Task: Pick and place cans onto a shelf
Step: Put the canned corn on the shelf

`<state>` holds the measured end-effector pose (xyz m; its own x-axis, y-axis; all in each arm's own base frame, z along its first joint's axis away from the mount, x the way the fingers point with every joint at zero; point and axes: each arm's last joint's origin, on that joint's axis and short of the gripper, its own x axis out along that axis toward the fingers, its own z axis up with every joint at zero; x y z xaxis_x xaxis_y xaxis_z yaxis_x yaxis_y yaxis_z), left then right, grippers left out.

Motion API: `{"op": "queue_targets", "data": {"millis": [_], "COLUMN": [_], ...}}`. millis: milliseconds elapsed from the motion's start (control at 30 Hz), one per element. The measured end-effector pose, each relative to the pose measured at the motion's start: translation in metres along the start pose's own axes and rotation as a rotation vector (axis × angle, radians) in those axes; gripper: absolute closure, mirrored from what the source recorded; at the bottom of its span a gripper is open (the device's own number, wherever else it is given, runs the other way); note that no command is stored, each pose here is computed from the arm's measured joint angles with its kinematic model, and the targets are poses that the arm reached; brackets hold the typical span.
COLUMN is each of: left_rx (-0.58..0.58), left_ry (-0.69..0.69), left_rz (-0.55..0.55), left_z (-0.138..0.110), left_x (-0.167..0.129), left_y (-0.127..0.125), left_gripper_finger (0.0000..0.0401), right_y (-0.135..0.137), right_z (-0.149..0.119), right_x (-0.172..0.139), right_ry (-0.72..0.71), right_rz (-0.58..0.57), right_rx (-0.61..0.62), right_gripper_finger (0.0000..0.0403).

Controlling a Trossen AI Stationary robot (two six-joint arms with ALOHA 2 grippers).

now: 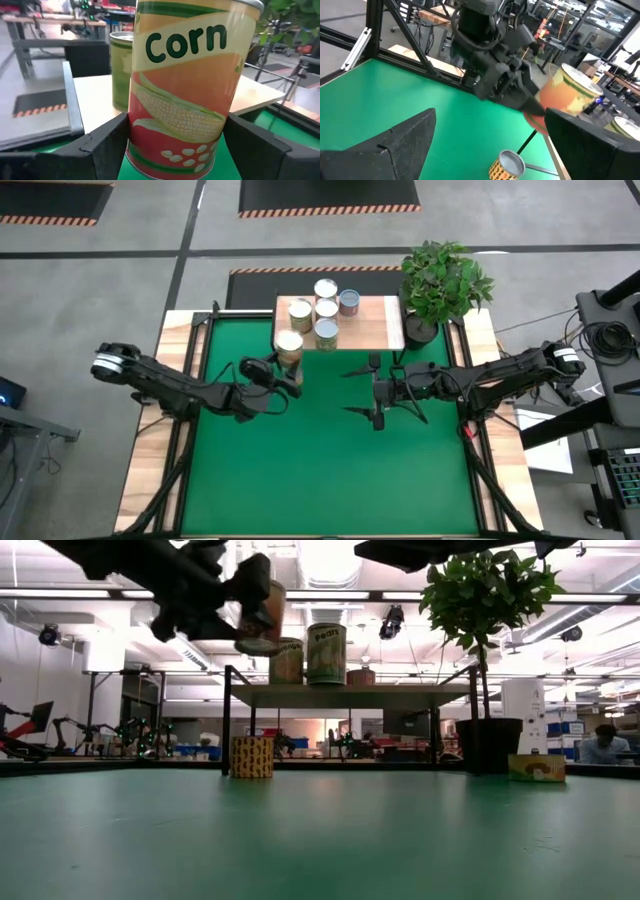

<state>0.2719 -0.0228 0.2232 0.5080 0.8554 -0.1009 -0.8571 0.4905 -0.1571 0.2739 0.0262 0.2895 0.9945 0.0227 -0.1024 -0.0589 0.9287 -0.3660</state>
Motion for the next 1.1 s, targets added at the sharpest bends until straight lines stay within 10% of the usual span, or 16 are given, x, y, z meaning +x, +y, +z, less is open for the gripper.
{"op": "queue_targets", "data": {"millis": [1100], "left_rx": [0.068], "left_ry": [0.026], "left_rz": [0.075], "left_z": [-0.017], "left_x": [0.051], "left_y": [0.005], "left_gripper_finger": [0.0101], "right_y": [0.000], "right_z": [-0.001], "right_x": [0.000], "right_ry": [0.012], "right_rz": [0.004], "right_rx": [0.035], "right_gripper_finger": [0.0042]}}
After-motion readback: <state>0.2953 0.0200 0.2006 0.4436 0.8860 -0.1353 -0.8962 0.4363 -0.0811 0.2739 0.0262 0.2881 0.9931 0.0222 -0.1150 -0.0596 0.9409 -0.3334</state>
